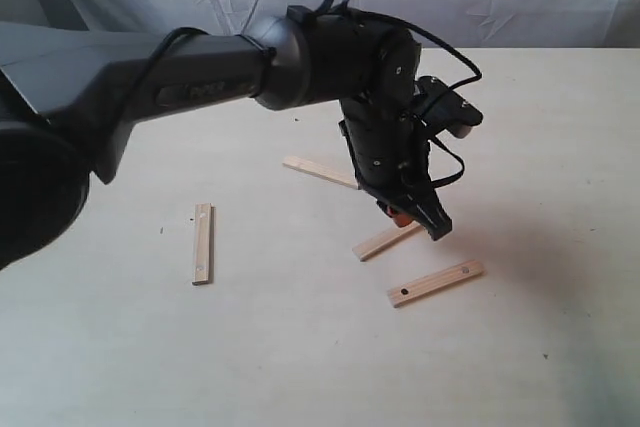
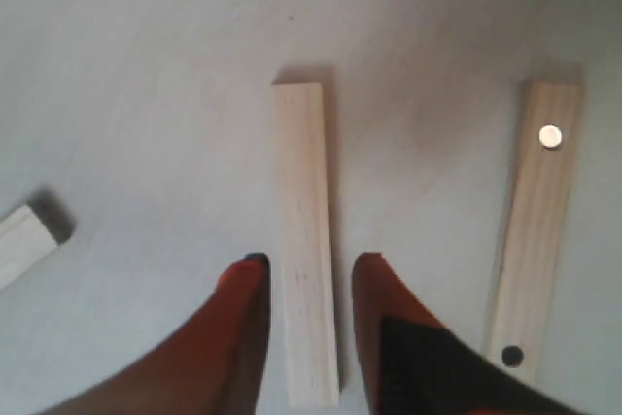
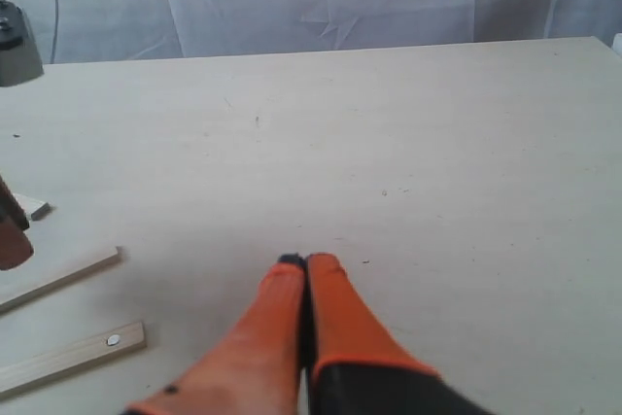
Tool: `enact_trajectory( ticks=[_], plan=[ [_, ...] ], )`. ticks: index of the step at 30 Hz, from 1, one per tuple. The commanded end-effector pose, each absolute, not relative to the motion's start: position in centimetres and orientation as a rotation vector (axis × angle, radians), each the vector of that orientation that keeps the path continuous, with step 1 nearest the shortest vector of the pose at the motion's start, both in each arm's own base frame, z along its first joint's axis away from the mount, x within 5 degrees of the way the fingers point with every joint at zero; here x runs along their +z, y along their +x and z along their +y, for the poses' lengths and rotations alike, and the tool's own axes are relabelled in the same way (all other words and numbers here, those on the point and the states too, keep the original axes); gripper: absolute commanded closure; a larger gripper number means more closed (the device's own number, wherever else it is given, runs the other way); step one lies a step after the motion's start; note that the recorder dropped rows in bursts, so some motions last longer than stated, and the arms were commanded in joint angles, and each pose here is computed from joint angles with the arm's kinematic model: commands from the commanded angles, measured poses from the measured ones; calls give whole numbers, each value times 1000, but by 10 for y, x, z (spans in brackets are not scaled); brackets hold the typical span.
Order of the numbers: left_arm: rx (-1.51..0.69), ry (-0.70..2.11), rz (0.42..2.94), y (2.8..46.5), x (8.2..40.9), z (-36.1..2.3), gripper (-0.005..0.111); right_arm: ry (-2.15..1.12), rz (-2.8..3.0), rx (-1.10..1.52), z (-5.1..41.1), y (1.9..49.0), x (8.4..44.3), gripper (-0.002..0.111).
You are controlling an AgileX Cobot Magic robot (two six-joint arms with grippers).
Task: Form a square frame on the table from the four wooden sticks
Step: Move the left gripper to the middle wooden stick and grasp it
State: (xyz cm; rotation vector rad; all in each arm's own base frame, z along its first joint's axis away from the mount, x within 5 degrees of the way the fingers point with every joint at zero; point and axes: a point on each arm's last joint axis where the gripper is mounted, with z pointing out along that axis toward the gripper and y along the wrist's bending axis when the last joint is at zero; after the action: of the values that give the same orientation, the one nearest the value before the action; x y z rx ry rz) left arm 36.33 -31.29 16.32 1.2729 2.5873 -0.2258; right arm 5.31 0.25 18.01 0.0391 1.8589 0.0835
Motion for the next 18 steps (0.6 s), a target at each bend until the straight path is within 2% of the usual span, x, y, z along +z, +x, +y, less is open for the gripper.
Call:
enact_trajectory(
  ticks=[1,10,13,15,18],
  plan=[
    [-198,1311,2552,366,154,-317,68,44,1840,80,2,53,181,108],
    [-164,1340,2589,368,127,-317,68,45,1840,81,2,53,181,108],
    [-159,1343,2588,368,127,-317,69,45,1840,81,2,53,181,108],
    [-159,1343,2588,368,127,-317,74,45,1840,81,2,53,181,108],
    [-153,1349,2591,368,127,-316,89,45,1840,81,2,53,181,108]
  ],
)
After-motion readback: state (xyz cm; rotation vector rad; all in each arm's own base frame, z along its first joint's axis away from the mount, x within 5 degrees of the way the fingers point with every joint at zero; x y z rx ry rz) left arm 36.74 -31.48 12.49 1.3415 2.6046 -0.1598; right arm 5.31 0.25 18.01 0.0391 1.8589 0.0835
